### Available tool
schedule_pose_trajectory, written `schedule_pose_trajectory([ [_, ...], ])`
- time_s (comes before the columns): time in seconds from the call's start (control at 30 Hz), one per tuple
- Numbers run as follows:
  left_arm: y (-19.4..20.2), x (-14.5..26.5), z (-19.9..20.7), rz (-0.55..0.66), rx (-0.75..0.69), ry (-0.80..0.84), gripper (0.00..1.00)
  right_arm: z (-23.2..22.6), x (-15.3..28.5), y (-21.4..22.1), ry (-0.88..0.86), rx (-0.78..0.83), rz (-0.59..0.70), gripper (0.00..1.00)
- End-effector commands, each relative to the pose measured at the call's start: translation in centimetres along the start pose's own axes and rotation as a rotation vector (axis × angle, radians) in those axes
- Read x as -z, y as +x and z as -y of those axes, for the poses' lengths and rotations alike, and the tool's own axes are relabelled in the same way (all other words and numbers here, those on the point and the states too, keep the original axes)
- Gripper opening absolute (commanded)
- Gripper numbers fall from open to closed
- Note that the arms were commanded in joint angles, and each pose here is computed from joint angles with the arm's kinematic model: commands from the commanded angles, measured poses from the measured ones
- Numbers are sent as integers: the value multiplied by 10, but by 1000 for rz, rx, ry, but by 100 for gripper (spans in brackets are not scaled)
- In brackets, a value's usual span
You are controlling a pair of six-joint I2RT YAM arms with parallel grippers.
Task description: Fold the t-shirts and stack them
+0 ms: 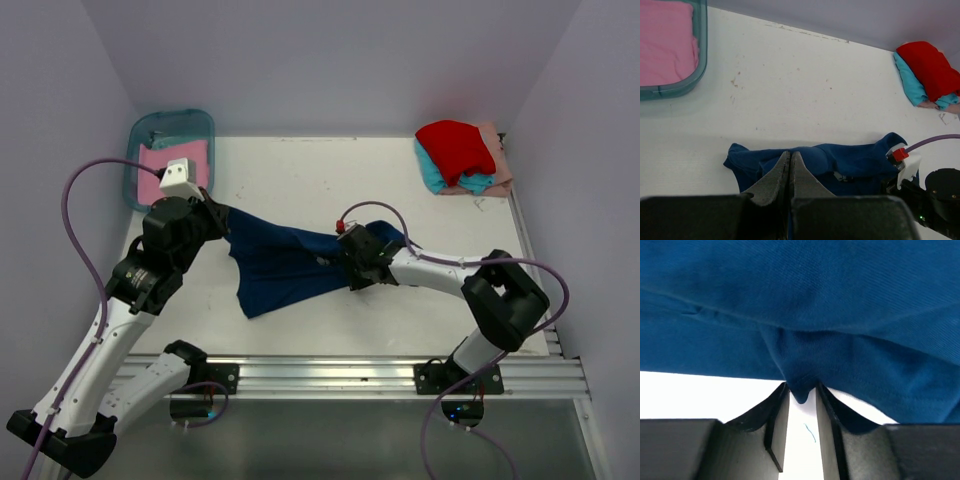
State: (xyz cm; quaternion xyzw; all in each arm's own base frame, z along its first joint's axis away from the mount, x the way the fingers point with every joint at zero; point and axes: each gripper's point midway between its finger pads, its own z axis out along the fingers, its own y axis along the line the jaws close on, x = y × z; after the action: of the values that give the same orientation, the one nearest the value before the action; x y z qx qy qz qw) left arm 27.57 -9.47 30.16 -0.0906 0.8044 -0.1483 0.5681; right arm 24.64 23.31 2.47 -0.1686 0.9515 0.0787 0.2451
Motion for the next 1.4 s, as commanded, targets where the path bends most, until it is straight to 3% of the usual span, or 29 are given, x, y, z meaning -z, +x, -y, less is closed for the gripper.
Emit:
schedule_pose_trajectory([
  [0.0,-11,0,1,47,10,-2,0,-6,-7,-15,3,-8,40,29],
  [0.03,-11,0,1,47,9,-2,0,-6,-8,-14,5,-9,37,27],
  [0.13,-9,0,1,43,6,-1,0,-3,-4,-16,12,-18,54,0],
  [0.27,-11,2,2,48,6,10,0,5,36,-31,28,-37,124,0],
  [0.43,-13,5,-4,51,-13,-18,0,37,155,-89,100,-110,438,0],
  [0.53,-22,12,-12,72,-29,-61,0,74,211,-108,266,-148,549,0],
  [0.73,-83,51,1,262,-57,10,0,118,295,-126,427,-239,761,0],
  [0.93,-153,134,21,521,-109,175,0,154,393,-116,426,-354,1059,0],
  [1.03,-167,172,29,600,-137,264,0,168,439,-100,380,-375,1197,0],
  [1.17,-184,256,41,769,-180,450,0,171,491,-77,227,-344,1388,0],
  [1.37,-202,383,58,1023,-239,627,0,178,543,-42,216,-260,1536,0],
])
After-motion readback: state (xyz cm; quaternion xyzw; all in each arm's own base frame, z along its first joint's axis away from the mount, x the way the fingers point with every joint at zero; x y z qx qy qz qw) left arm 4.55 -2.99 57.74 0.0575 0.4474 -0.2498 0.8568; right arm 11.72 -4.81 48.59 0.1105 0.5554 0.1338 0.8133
